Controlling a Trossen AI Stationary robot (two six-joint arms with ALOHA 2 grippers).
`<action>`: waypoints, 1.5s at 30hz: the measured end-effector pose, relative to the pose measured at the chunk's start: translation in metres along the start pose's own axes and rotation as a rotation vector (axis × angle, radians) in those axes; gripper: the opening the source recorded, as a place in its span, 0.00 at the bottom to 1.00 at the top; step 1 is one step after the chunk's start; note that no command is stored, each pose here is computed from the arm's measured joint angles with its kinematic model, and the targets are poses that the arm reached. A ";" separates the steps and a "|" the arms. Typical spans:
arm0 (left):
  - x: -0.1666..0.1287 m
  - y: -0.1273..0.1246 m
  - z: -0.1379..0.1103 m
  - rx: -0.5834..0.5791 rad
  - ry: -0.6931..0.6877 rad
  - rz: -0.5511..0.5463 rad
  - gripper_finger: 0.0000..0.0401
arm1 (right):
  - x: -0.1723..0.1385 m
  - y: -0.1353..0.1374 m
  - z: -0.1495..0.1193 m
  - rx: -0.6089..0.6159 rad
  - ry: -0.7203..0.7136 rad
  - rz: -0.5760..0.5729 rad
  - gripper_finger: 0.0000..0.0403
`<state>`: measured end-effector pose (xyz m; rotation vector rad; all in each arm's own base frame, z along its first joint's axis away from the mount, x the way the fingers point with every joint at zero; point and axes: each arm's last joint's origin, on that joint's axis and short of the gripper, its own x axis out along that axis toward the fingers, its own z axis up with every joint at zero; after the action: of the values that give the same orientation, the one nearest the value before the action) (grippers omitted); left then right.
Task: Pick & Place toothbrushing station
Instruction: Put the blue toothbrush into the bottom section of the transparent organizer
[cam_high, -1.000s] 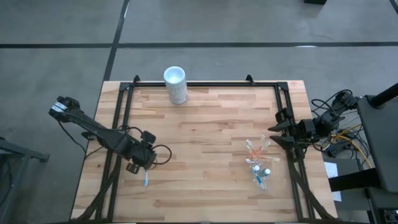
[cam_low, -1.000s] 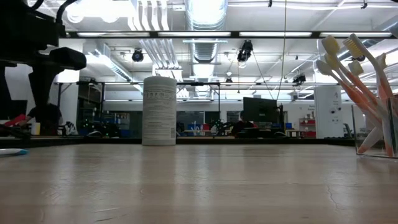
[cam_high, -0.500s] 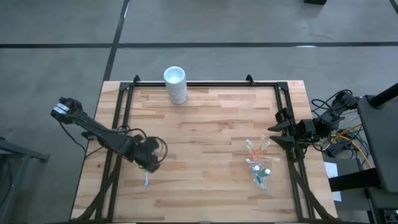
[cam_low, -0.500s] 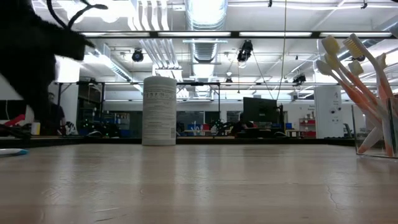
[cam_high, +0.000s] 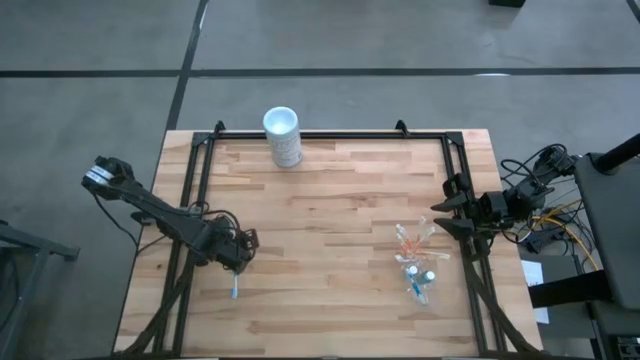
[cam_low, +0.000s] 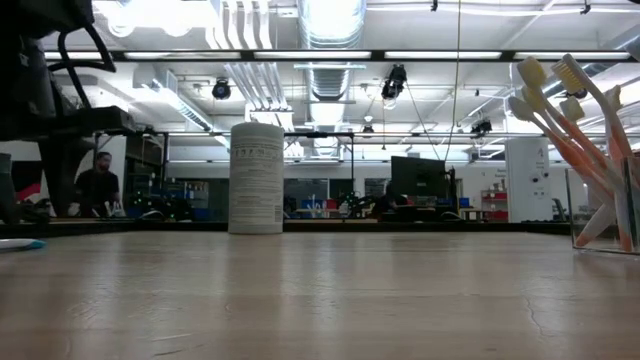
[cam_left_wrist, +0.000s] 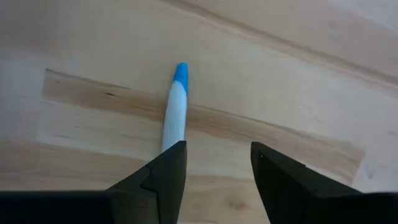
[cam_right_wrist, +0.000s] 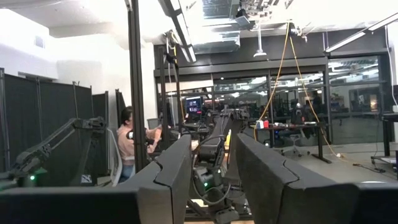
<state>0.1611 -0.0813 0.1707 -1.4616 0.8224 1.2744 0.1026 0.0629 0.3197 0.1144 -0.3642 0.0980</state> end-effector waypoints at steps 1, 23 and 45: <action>0.000 0.000 0.000 -0.008 -0.005 0.001 0.46 | 0.000 0.000 0.000 0.000 0.000 0.000 0.29; 0.032 0.021 0.011 0.115 0.008 0.020 0.46 | 0.000 0.000 0.000 0.000 0.000 0.000 0.31; 0.026 0.017 0.009 0.133 0.024 -0.009 0.46 | 0.000 0.000 0.000 0.000 0.000 0.000 0.32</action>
<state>0.1486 -0.0748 0.1414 -1.3754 0.8986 1.1748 0.1025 0.0628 0.3198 0.1147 -0.3645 0.0984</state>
